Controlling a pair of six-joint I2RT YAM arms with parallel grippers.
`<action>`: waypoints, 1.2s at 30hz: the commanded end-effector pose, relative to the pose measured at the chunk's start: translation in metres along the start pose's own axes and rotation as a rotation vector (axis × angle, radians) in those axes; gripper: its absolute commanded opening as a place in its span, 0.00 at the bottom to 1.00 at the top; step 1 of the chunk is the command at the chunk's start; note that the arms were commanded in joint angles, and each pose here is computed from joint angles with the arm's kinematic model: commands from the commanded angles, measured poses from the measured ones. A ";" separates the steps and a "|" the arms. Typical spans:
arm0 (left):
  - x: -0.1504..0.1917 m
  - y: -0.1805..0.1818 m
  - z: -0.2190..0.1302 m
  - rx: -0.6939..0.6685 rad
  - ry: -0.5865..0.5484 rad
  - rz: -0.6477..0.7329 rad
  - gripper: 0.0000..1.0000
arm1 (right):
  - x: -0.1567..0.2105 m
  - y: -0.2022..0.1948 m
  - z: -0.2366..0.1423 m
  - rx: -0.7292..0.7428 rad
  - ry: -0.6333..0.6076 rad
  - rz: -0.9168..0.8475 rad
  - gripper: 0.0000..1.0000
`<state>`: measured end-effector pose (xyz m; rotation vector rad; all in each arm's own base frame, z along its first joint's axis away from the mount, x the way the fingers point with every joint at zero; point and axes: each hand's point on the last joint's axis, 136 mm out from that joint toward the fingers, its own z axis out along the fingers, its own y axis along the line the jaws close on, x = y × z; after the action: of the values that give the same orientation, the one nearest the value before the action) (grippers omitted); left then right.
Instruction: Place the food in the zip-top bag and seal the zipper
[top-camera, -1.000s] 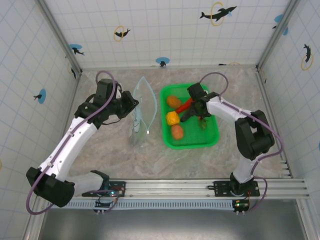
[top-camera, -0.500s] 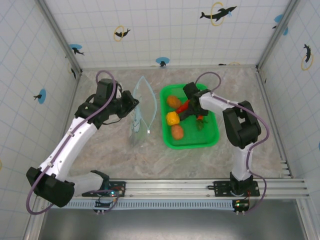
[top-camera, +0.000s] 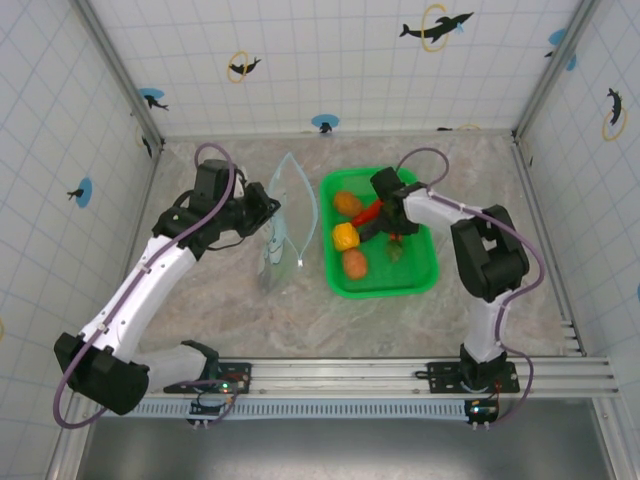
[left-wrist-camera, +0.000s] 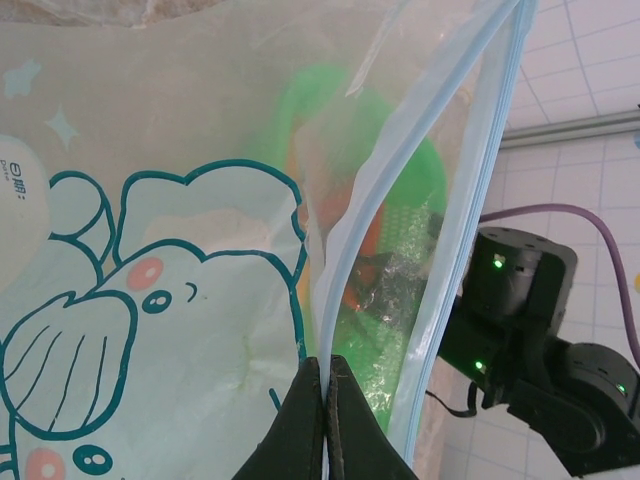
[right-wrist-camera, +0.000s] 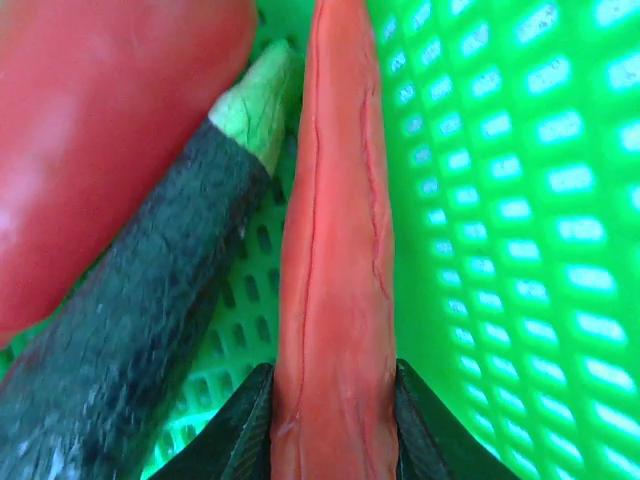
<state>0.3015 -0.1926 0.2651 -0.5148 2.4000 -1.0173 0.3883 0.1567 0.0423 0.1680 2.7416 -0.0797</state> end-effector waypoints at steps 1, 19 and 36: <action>0.004 -0.005 -0.003 0.039 0.004 0.014 0.00 | -0.017 0.004 -0.040 -0.096 -0.096 0.054 0.23; 0.010 -0.006 -0.003 0.081 0.014 -0.053 0.00 | -0.035 0.090 -0.301 -0.862 -0.859 -0.174 0.08; 0.011 -0.010 0.004 0.104 0.041 -0.080 0.00 | -0.040 0.182 -0.389 -1.242 -1.126 -0.239 0.06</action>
<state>0.2963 -0.2016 0.2686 -0.5603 2.3620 -1.1550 0.3019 0.3591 0.3722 -0.4537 1.4531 1.0196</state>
